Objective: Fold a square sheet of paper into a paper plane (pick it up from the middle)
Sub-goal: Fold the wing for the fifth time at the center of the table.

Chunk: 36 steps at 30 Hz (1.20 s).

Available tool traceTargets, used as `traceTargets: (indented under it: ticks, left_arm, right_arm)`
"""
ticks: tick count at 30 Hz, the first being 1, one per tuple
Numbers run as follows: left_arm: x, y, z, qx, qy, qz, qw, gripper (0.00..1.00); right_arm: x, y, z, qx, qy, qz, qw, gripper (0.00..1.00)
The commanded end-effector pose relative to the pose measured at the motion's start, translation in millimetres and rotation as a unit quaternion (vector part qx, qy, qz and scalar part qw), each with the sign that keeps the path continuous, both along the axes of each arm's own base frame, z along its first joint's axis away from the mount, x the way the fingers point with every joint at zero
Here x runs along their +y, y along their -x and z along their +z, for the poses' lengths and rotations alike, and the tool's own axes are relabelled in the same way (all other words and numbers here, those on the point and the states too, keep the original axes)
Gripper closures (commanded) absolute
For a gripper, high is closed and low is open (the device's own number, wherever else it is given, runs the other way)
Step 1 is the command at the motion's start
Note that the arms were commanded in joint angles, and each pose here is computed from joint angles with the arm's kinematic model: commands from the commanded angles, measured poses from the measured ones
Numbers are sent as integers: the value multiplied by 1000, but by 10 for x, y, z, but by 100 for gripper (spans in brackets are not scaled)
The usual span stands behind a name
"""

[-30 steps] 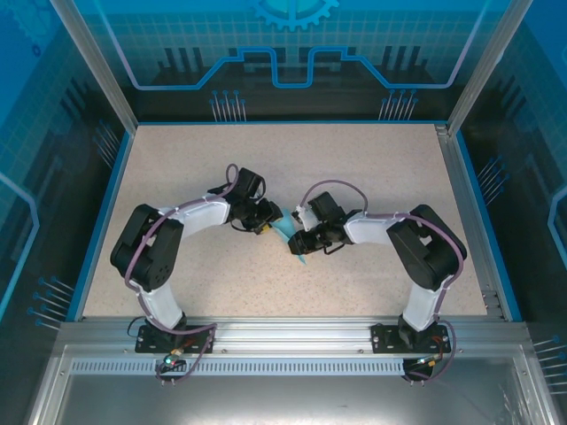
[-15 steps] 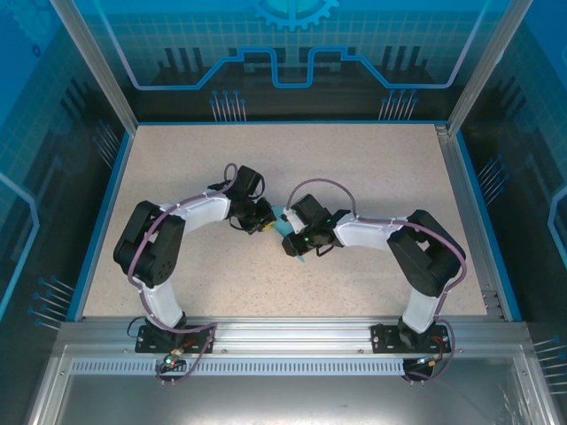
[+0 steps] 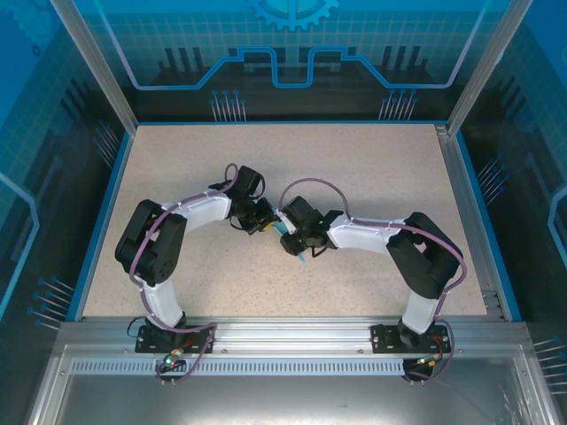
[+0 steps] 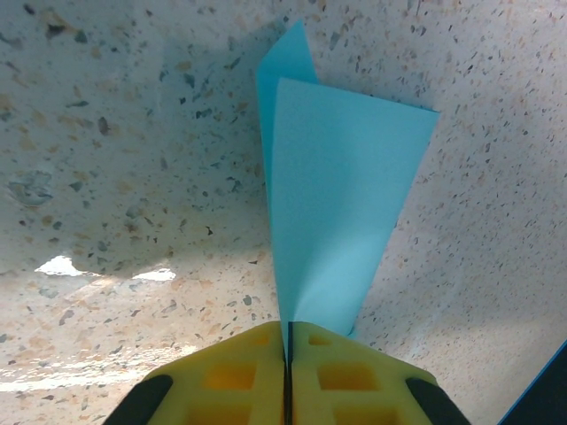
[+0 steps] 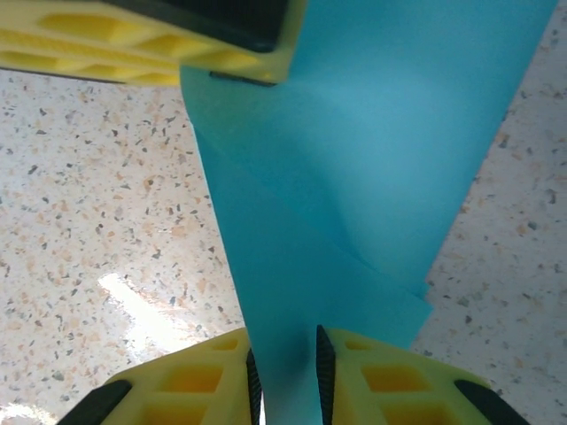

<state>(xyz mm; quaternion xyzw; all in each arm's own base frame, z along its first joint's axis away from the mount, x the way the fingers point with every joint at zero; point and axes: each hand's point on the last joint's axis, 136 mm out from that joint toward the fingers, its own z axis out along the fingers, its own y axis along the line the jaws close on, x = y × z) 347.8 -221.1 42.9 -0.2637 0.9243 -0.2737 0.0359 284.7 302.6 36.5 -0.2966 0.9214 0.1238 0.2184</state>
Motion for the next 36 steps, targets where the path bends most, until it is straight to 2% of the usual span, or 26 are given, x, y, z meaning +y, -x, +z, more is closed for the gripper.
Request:
traceTargets:
  ticks: [1, 13, 16, 22, 23, 25, 30, 36]
  left_arm:
    - [-26, 10, 56, 8, 12, -5, 1000, 91]
    - [-34, 4, 71, 8, 15, -4, 1000, 91]
    - [-38, 5, 76, 8, 16, -4, 1000, 90]
    - [0, -5, 146, -5, 12, 1, 1000, 71]
    - [23, -8, 169, -9, 9, 4, 1000, 64]
    - [77, -16, 226, -20, 0, 8, 1000, 62]
    - [226, -19, 370, -46, -28, 20, 998, 48]
    - [309, 15, 451, -64, -38, 27, 997, 46]
  right_arm:
    - [-23, 6, -5, -10, 22, 4, 1000, 74]
    - [-2, 14, -20, -13, 22, 4, 1000, 81]
    - [-4, 16, -30, -12, 22, 4, 1000, 87]
    - [31, 77, -87, 7, -1, 6, 1000, 93]
    - [44, 86, -91, 15, -14, 6, 1000, 94]
    - [66, 95, -101, 30, -39, 2, 999, 94]
    - [72, 90, -74, 67, -110, -7, 992, 94]
    - [27, 36, -16, 99, -178, -21, 979, 93]
